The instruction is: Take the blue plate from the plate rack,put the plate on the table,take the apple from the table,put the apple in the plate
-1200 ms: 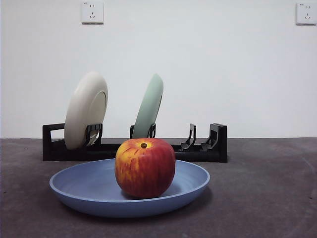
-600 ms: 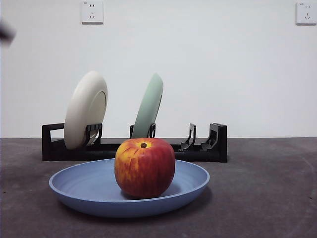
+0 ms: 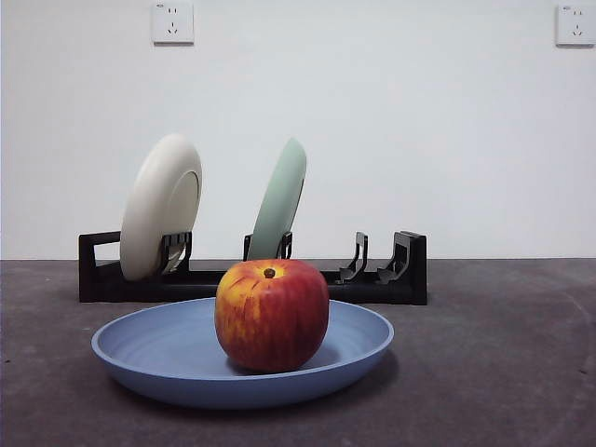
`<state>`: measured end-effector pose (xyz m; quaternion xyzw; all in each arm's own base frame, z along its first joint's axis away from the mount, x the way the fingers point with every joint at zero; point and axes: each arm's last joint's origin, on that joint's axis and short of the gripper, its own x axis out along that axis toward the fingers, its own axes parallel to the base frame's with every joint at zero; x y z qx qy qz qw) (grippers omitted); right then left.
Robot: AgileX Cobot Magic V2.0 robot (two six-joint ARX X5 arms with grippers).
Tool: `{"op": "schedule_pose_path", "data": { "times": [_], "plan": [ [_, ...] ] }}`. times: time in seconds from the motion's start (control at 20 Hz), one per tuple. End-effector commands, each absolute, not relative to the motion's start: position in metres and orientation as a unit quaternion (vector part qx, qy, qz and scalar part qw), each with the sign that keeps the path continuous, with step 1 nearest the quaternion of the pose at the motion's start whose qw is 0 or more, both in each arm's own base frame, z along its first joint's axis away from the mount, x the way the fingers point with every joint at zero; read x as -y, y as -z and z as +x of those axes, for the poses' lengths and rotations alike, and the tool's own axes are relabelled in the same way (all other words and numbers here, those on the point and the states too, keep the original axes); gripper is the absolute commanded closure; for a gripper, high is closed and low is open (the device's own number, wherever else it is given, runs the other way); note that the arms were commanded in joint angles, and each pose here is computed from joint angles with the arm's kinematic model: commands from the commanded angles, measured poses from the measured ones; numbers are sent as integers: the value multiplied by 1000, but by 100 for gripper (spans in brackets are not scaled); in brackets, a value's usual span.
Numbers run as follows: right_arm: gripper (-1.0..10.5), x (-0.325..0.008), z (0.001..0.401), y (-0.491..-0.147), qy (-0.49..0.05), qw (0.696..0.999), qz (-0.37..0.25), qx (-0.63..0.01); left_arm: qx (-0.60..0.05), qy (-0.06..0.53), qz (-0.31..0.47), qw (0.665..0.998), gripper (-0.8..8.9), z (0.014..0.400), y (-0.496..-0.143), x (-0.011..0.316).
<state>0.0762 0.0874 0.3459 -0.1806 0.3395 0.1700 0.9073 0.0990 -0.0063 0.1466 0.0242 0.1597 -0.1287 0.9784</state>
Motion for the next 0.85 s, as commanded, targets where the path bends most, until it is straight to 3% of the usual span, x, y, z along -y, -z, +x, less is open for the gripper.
{"op": "schedule_pose_path", "data": {
  "times": [0.05, 0.25, 0.35, 0.85],
  "plan": [
    [945, -87, 76, -345, -168, 908, -182, -339, -135, 113, 18, 984, 817, 100, -143, 5],
    [945, -87, 76, -345, -169, 907, -182, -339, -76, 57, 11, 995, 817, 96, -151, 4],
    [945, -87, 76, -345, -168, 907, -182, -340, -81, 32, -1, 996, 817, 96, -150, 3],
    [945, -87, 76, -345, -168, 907, -182, -339, -118, 34, -10, 992, 817, 99, -144, 3]
  ]
}}
